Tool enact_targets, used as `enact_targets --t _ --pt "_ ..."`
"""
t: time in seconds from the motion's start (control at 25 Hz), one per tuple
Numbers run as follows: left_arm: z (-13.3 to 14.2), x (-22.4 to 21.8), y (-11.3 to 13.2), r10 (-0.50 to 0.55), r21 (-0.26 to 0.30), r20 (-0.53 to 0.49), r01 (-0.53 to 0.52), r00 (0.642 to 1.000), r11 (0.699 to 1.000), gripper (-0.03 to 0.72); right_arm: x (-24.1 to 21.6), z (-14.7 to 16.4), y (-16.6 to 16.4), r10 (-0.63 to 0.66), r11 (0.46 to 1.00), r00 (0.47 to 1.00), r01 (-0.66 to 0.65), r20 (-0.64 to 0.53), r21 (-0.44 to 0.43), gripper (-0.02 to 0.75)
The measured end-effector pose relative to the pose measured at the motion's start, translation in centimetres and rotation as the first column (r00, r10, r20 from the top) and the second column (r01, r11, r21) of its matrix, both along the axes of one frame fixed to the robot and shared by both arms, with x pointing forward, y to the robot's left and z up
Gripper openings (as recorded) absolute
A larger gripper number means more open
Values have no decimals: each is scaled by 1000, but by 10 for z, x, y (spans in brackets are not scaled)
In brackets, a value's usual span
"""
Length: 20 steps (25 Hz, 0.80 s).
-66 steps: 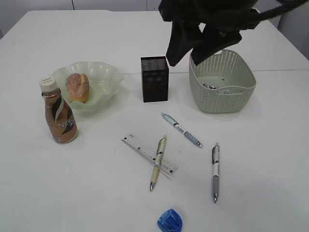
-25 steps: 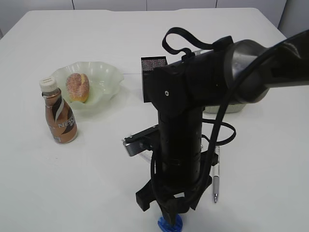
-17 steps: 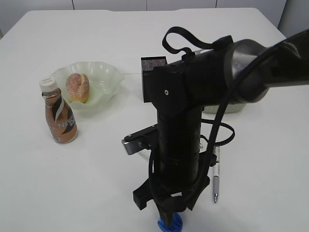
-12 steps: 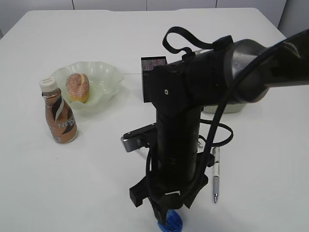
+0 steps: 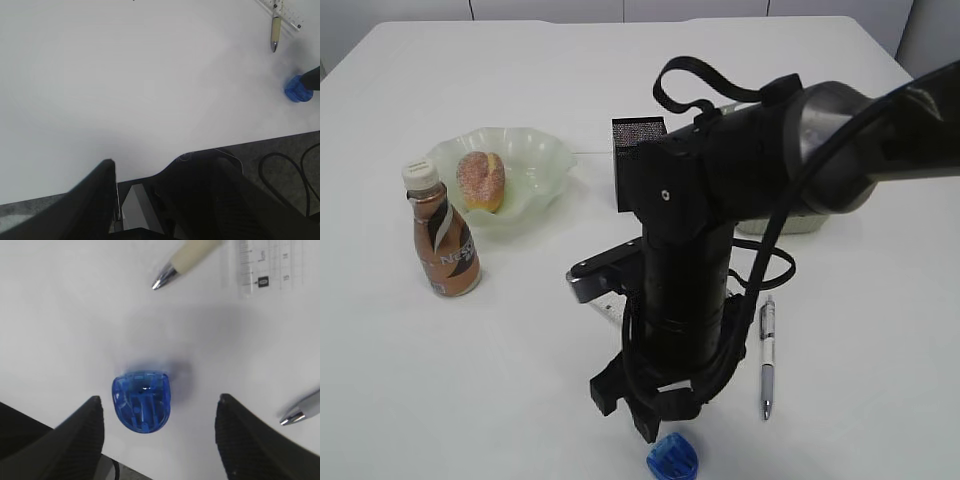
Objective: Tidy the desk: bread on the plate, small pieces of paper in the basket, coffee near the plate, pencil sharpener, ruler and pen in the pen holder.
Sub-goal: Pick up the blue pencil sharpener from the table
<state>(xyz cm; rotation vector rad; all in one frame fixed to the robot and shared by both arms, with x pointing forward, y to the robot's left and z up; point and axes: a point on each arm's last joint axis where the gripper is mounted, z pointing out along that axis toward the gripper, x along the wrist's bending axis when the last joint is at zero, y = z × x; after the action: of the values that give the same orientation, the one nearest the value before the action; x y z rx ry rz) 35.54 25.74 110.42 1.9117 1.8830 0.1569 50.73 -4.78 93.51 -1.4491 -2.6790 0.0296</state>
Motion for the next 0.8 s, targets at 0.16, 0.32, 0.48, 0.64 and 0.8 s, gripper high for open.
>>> enact_targets --t 0.16,0.32,0.48,0.64,0.8 --pt "0 0 0 0 0 0 0 1000 1000 446 -3 0 4 36 999 999 -36 6 6 542" --pt "0 0 0 0 0 0 0 1000 1000 446 -8 -8 10 63 998 998 -63 -14 -8 543" --pt "0 0 0 0 0 0 0 1000 1000 446 -10 -13 11 75 997 997 -76 -28 -25 543" --pt "0 0 0 0 0 0 0 1000 1000 446 -9 -16 10 79 996 996 -80 -36 -37 543" --pt "0 0 0 0 0 0 0 1000 1000 446 -10 -24 10 80 995 995 -83 -58 -55 543"
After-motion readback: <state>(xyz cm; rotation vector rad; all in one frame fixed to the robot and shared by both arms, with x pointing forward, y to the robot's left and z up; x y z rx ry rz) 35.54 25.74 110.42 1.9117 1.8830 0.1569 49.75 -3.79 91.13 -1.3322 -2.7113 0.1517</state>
